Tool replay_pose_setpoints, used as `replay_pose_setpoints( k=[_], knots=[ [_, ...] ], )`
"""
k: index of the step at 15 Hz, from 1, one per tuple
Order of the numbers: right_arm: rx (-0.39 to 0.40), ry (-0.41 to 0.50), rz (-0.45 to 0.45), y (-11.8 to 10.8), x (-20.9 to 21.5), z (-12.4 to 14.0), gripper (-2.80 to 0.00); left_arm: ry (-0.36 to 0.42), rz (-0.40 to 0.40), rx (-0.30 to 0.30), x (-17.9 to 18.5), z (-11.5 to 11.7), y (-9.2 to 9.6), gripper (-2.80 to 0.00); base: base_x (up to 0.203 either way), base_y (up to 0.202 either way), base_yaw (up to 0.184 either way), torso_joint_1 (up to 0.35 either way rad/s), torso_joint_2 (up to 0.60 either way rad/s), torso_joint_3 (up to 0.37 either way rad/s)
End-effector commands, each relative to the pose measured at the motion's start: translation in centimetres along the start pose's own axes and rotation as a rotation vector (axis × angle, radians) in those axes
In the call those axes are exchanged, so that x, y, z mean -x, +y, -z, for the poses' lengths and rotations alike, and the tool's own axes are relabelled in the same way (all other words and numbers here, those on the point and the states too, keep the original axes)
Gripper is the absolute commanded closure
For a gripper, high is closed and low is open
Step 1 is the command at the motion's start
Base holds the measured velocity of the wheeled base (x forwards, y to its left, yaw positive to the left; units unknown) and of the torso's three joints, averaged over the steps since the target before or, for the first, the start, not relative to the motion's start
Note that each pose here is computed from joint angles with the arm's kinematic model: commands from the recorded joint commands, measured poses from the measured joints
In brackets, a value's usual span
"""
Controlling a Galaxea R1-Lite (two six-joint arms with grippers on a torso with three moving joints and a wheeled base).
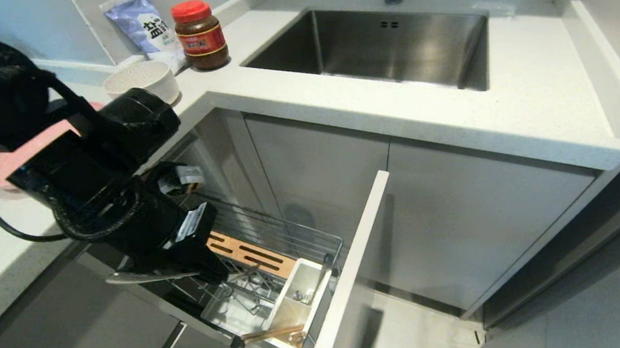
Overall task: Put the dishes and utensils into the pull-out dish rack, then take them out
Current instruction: Pick up the fork and place it in the cupboard
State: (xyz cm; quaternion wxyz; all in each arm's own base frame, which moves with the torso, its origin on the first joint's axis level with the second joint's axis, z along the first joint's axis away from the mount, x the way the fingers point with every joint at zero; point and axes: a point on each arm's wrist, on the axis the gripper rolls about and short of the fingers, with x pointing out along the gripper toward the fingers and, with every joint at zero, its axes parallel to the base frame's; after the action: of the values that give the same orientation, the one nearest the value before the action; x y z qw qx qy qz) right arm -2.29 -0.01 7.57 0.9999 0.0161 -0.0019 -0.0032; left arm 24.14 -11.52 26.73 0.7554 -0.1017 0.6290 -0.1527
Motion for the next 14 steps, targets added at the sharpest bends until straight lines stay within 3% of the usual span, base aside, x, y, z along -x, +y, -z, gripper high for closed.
replay_pose_setpoints(
  k=[1, 7, 14],
  knots=[
    [0.0, -0.002, 0.0, 0.0, 0.0, 0.0, 0.0, 0.099, -0.009, 0.03, -3.1, -1.6, 0.2, 0.0, 0.0, 0.0, 0.0, 0.0, 0.0, 0.0],
    [0.0, -0.001, 0.0, 0.0, 0.0, 0.0, 0.0, 0.196, -0.033, 0.077, -7.4, -3.6, 0.4, 0.0, 0.0, 0.0, 0.0, 0.0, 0.0, 0.0],
    [0.0, -0.002, 0.0, 0.0, 0.0, 0.0, 0.0, 0.185, -0.037, 0.15, -10.9, -5.9, 0.4, 0.0, 0.0, 0.0, 0.0, 0.0, 0.0, 0.0]
  ],
)
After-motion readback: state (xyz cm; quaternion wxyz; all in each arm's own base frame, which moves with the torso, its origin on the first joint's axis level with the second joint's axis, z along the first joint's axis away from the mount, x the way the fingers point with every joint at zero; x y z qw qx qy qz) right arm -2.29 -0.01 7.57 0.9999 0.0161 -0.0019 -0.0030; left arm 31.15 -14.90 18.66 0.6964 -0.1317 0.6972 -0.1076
